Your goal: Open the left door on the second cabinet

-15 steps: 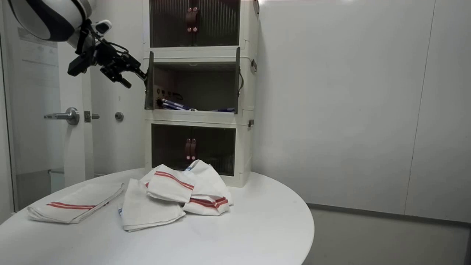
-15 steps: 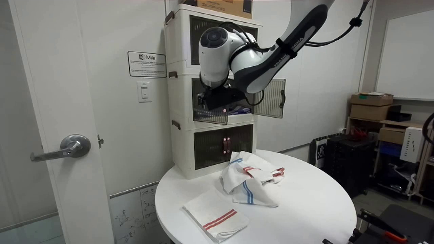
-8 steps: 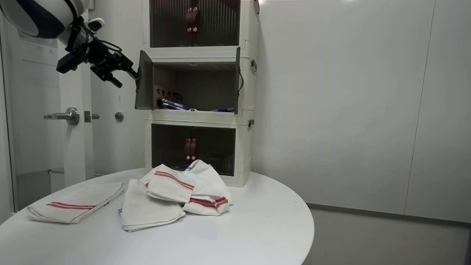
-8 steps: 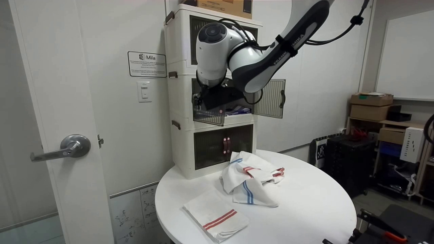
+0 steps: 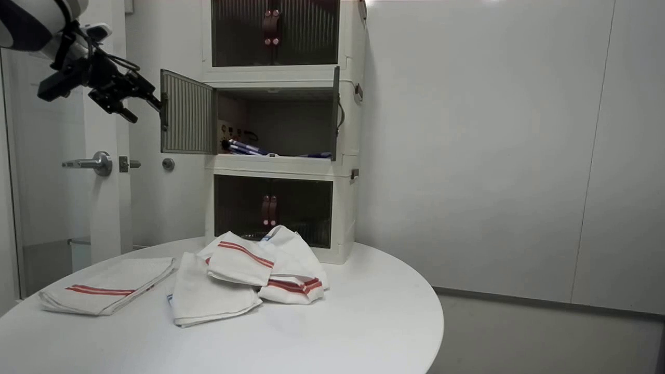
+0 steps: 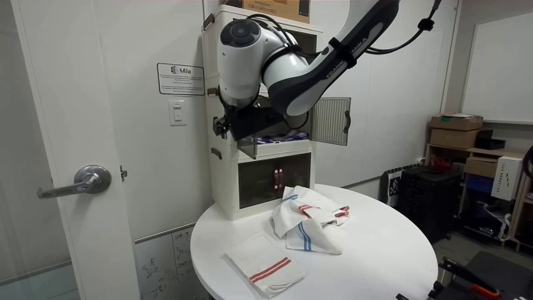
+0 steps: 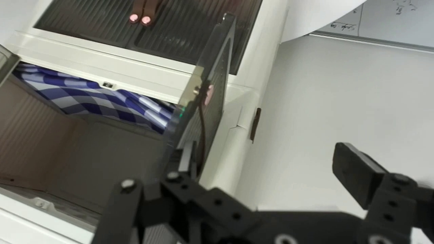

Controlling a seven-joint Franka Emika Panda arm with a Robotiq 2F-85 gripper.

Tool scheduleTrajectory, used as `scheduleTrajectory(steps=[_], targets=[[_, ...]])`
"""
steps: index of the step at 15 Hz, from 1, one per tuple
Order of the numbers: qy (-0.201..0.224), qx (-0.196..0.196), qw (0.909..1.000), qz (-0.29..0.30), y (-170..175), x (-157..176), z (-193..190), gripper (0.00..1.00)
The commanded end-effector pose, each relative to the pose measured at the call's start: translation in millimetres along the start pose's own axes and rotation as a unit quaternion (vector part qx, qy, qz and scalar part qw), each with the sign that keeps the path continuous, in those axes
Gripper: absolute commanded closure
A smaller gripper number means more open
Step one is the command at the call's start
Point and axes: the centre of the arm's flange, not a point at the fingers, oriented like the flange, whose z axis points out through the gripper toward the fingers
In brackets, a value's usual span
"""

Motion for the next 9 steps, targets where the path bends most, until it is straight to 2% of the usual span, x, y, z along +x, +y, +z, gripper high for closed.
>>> scheduleTrajectory(steps=[1, 5, 9], targets=[[0.023, 0.007, 0.9986, -0.047, -36, 20, -13, 0.0], [0.043, 0.016, 0.9959, -0.078, -66, 26, -34, 0.0], [0.051, 0.003, 0.9951, -0.085, -73, 37, -43, 0.0]])
